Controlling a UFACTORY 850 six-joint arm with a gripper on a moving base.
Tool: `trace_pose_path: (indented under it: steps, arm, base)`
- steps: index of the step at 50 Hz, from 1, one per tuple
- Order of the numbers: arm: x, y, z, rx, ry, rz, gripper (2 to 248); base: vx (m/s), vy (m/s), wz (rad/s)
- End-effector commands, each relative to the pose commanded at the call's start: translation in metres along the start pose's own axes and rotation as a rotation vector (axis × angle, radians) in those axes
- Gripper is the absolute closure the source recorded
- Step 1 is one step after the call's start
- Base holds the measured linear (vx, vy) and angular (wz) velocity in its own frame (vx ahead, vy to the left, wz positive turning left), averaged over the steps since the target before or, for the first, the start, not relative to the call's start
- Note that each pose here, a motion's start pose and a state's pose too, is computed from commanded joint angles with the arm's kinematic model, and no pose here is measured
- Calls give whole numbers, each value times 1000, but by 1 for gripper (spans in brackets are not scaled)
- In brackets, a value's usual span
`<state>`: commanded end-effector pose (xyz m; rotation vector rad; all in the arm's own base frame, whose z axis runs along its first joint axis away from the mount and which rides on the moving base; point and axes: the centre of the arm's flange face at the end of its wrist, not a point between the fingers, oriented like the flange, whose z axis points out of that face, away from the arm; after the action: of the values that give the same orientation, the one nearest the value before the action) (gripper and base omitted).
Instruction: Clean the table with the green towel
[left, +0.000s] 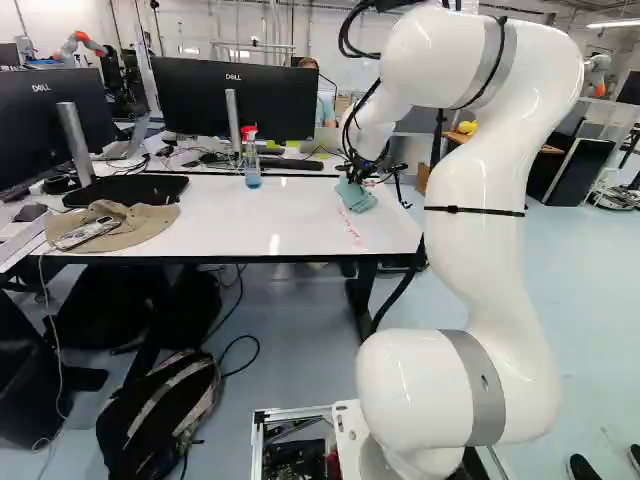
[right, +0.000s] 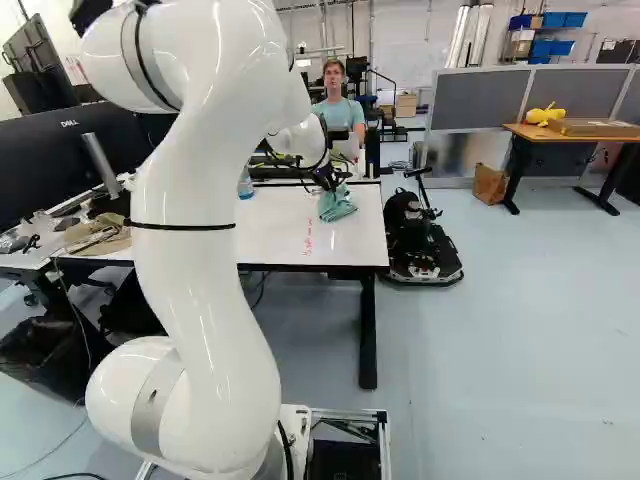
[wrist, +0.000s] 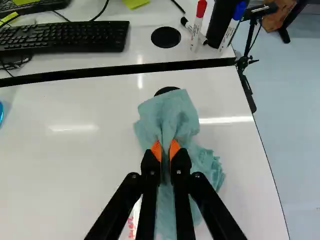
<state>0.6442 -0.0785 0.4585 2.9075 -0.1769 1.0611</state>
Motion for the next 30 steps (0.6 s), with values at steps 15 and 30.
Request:
trace_pose_path:
  steps: [15,30]
  arm:
    - [-20,3,-19,-3,-18,3,212]
    - [-40,6,-39,-6,-35,8,212]
  base:
    - [0,0,0]
    - [0,0,0]
